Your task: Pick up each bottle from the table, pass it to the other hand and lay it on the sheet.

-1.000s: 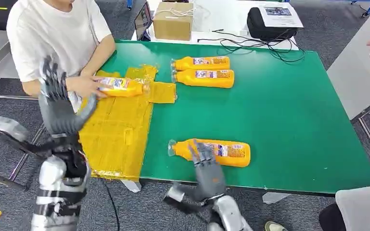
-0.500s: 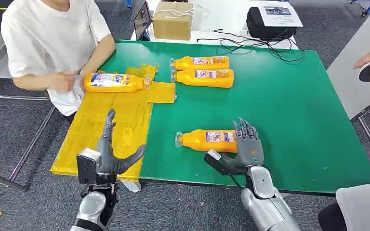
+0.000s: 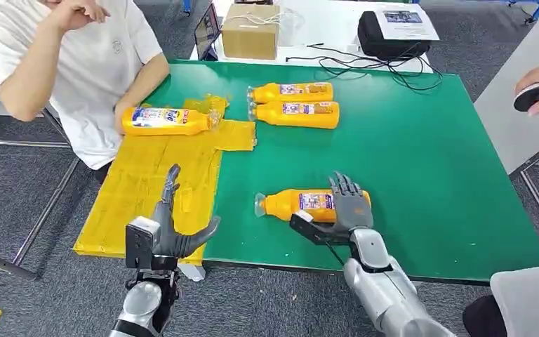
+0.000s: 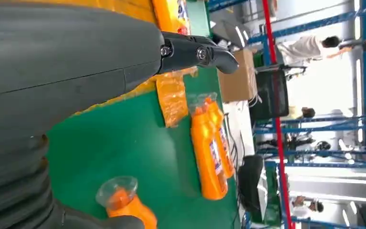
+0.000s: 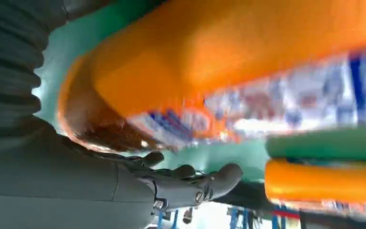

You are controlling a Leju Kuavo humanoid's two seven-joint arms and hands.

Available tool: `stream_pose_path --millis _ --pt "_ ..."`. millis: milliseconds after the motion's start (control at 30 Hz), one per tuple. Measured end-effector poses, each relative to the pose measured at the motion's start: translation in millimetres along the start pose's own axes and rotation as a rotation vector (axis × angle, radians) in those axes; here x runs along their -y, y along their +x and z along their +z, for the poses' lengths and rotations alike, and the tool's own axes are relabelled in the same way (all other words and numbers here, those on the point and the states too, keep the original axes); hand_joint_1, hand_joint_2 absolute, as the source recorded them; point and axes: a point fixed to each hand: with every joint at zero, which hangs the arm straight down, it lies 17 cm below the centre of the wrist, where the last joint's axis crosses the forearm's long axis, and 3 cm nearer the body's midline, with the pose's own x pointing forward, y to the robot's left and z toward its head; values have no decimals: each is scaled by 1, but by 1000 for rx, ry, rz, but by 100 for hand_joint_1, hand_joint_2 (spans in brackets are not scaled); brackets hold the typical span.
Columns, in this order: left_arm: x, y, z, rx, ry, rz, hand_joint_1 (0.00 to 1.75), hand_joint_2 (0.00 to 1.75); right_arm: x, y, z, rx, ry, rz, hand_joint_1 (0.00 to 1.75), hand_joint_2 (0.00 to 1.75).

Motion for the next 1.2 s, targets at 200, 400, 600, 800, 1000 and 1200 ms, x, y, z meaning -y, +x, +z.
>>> stream_pose_path --millis 200,400,600,800,1000,1200 --pt "11 0 -1 -19 -34 32 0 175 -5 -11 -10 -34 113 80 175 175" --pt "20 1 -3 -25 -67 46 0 175 -8 -25 -16 -98 218 96 175 175" --pt "26 3 -5 -24 -84 51 0 175 -9 -31 -17 -111 250 102 175 175" --pt "31 3 -6 -19 -99 64 0 175 -12 -36 -16 -111 288 84 175 175" --pt "22 6 -7 6 -42 88 0 175 -5 6 -12 152 250 -378 175 175" --pt "32 -25 26 -175 27 419 0 175 34 65 36 265 -83 -928 175 175"
